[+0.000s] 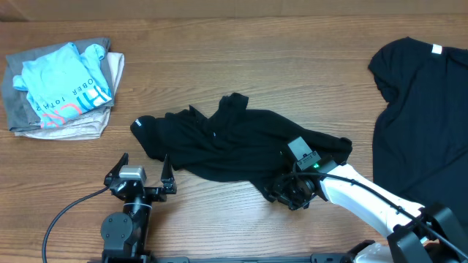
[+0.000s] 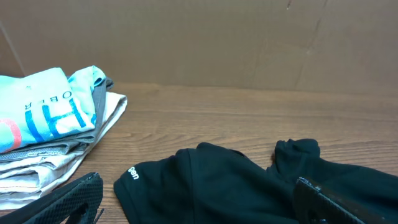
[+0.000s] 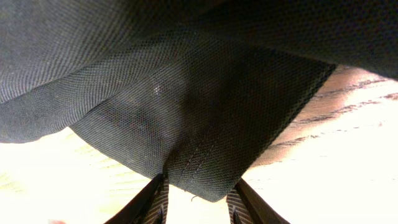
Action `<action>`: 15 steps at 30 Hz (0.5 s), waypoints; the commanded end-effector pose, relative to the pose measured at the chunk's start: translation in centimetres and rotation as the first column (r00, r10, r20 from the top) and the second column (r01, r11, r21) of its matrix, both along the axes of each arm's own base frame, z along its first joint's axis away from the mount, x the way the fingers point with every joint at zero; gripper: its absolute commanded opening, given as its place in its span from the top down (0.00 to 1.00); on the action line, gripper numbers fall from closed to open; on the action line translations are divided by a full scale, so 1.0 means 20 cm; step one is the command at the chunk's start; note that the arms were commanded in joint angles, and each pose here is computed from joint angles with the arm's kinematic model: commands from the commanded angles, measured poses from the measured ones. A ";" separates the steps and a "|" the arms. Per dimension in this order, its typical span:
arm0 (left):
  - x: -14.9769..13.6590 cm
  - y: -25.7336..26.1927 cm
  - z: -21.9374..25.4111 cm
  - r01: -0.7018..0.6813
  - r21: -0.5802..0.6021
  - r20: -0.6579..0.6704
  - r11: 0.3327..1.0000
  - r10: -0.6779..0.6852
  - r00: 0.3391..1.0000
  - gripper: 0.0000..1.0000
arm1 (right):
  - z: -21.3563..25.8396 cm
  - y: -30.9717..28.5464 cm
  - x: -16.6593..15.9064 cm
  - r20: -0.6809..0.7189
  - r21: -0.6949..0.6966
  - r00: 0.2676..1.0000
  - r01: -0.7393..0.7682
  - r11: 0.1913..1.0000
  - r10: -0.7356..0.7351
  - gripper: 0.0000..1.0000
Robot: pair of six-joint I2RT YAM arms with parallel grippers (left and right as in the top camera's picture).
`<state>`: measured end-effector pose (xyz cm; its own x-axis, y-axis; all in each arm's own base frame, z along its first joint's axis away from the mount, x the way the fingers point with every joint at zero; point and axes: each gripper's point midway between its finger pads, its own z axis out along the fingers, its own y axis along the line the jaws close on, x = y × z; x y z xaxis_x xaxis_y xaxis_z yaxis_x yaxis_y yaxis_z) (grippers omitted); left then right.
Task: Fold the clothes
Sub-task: 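Hold the right gripper on the black T-shirt near its center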
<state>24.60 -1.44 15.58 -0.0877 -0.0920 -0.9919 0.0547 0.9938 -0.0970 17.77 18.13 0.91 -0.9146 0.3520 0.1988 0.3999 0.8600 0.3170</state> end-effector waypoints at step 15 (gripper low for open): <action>0.00 -0.01 0.00 0.010 0.022 0.009 1.000 -0.010 1.000 0.00 | -0.11 -0.02 -0.01 -0.059 -0.064 0.996 0.063 0.996 -0.066 0.56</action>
<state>24.60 -1.44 15.59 -0.0873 -0.0921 -0.9919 0.0547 0.9938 -0.0970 18.15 18.35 0.17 -0.8903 0.4055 0.2071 0.4519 0.8431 0.2915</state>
